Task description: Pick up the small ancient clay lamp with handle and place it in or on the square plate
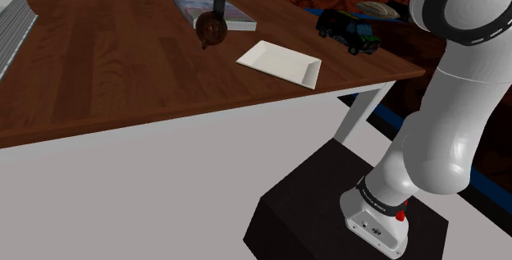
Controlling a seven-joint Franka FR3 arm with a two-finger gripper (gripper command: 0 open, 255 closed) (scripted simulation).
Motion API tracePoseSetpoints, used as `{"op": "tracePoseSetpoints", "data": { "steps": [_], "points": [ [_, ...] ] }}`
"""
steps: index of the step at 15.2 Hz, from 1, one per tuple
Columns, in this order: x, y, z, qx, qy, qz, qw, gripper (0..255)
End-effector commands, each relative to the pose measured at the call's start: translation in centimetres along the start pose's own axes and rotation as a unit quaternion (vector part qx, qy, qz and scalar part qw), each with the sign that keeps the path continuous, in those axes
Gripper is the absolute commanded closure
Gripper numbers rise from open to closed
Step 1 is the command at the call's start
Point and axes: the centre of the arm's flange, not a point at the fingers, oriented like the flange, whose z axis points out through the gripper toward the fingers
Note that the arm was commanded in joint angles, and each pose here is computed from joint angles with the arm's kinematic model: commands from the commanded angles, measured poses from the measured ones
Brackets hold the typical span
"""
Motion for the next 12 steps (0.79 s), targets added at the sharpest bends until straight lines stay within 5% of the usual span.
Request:
{"op": "tracePoseSetpoints", "data": {
  "steps": [1, 7, 8, 9, 12],
  "points": [
    [0.0, -0.1, -0.7, 0.000, 0.000, 0.000, 1.0000, 255],
    [-7.0, -3.8, -0.4, 0.000, 0.000, 0.000, 1.0000, 255],
    [-5.4, -3.2, -0.6, 0.000, 0.000, 0.000, 1.0000, 255],
    [-5.4, -3.2, -0.6, 0.000, 0.000, 0.000, 1.0000, 0],
    [-4.5, -0.8, 2.6, 0.005, -0.006, -0.112, 0.9937, 0]
  ]
}}
